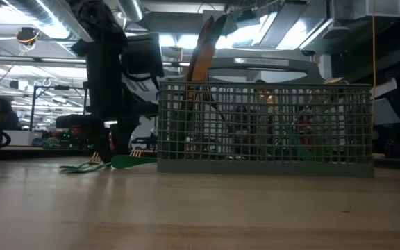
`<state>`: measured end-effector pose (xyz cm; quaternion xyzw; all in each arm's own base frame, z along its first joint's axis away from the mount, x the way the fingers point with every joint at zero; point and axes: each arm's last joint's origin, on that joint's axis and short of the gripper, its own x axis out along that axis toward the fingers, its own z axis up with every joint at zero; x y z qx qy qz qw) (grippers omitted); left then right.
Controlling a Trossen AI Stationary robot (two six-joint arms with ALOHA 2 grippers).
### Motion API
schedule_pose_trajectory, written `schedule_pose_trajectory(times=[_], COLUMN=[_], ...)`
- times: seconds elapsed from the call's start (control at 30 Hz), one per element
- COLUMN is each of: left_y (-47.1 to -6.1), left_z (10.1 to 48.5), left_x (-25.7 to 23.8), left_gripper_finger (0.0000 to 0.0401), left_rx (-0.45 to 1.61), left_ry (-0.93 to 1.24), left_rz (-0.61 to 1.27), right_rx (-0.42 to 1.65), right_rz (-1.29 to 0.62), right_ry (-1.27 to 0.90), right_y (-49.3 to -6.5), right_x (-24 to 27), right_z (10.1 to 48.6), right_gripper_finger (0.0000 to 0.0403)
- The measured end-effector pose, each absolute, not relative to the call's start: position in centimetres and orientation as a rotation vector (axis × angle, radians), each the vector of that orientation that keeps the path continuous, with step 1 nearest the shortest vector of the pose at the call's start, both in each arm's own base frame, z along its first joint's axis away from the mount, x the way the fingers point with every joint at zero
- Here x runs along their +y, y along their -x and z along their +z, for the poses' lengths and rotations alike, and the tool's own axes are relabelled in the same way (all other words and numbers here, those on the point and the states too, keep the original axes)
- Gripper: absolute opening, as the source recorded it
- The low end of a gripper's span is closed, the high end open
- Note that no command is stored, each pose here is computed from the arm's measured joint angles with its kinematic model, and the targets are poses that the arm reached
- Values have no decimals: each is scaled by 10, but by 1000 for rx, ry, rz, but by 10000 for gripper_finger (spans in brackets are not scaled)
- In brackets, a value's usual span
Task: Sort silverware
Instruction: Put the green fork into the gray utensil holder
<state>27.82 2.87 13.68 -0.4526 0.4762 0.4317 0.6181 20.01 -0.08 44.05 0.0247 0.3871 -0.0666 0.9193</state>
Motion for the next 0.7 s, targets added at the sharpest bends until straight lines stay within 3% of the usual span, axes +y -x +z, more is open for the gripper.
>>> schedule_pose_trajectory(times=[0.17,0.4,0.7], left_y=[-279,-277,-277], left_z=[130,129,132], left_x=[29,29,29], left_gripper_finger=[93,12,7], left_rx=[1131,1156,1142], left_ry=[1011,976,986], left_rz=[1001,981,967], right_rx=[796,796,789], right_rz=[-137,-137,-137], right_ry=[-50,-50,-51], right_y=[-200,-200,-199], right_x=[-1,-1,-1], right_z=[440,440,441], right_gripper_finger=[122,122,122])
